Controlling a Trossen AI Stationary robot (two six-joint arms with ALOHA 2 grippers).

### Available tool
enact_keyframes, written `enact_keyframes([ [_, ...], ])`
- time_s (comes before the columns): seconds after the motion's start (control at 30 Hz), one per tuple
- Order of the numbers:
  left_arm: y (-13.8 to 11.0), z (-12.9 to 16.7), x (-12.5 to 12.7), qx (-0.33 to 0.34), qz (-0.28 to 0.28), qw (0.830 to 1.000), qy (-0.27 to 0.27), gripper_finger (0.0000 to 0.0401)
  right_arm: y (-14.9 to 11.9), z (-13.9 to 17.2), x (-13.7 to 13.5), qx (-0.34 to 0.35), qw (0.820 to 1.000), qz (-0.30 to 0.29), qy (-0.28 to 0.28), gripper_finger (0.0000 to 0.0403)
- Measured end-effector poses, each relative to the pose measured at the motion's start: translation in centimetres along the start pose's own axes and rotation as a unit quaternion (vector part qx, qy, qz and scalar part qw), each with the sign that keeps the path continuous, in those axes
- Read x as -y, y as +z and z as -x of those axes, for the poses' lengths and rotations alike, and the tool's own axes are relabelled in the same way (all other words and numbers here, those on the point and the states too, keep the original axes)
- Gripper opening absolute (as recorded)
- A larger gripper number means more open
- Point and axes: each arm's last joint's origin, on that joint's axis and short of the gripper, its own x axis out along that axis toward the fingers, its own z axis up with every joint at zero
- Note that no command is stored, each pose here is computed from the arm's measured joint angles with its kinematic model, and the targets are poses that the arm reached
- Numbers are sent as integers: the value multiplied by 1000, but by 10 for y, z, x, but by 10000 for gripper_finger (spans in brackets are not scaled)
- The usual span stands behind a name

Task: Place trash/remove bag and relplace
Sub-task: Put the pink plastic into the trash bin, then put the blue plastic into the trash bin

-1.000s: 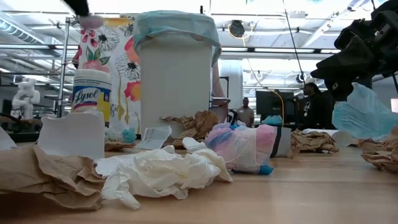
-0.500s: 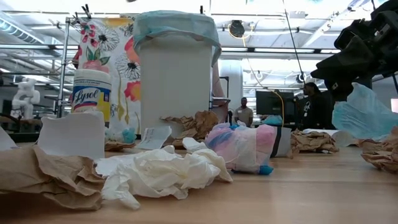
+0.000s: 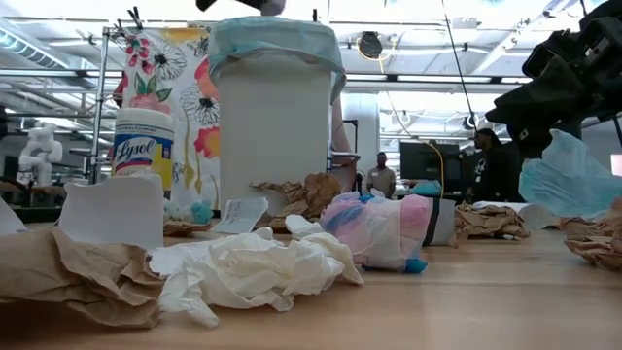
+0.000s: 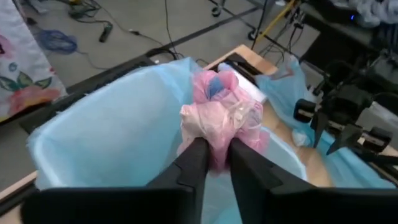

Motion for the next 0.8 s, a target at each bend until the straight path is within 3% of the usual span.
enact_keyframes([
  [0.27,0,-13,-5,-19,-7,1000,-3,137,0,0,0,0,1000,0,0,109],
  [0.5,-6,1,-11,-51,-37,998,8,151,0,0,0,0,1000,0,0,109],
  [0.6,-12,20,-21,-63,-43,995,57,151,0,0,0,0,1000,0,0,109],
  [0.8,-23,62,-40,-63,3,988,139,151,0,0,0,0,1000,0,0,109],
])
